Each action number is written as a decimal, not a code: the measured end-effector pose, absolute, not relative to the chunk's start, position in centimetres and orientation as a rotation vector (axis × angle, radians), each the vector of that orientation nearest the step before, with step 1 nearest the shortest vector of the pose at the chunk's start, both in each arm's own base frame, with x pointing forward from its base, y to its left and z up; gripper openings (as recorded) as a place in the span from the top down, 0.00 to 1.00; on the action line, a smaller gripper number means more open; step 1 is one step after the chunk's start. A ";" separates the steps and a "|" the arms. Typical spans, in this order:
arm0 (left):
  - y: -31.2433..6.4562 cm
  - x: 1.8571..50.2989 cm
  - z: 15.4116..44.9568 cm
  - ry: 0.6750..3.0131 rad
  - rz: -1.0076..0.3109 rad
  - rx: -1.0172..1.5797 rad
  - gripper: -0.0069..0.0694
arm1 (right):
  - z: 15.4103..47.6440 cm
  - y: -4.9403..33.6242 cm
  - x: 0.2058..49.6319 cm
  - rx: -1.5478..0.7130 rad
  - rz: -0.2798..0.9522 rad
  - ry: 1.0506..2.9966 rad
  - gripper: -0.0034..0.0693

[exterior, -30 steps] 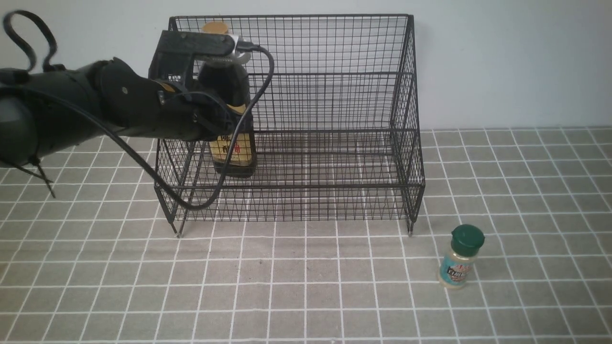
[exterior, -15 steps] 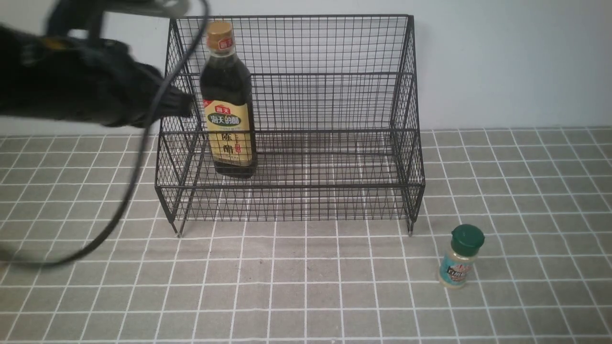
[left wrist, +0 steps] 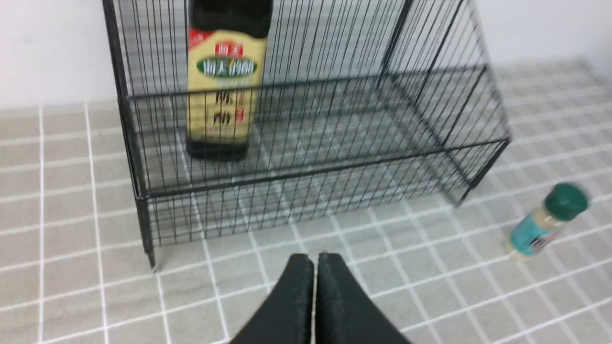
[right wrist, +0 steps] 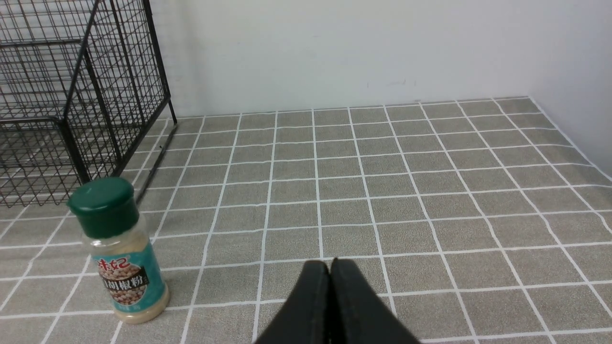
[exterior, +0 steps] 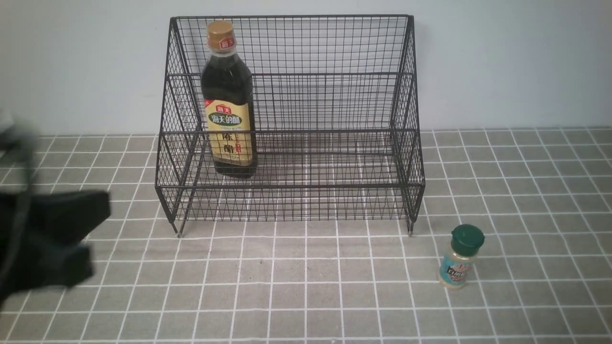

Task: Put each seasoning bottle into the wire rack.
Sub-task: Use the right arm to grab the condiment bottle closest to it

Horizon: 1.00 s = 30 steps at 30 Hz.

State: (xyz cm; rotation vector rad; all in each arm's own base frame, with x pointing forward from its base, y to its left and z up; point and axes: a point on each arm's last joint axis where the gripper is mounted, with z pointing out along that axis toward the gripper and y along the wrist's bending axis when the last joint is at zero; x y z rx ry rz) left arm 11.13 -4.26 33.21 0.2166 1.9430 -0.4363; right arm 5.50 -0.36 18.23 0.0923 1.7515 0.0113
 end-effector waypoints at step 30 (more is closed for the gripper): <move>-1.9 4.3 28.9 1.636 -0.160 0.297 0.92 | 18.2 -0.4 5.5 0.092 0.011 1.751 0.97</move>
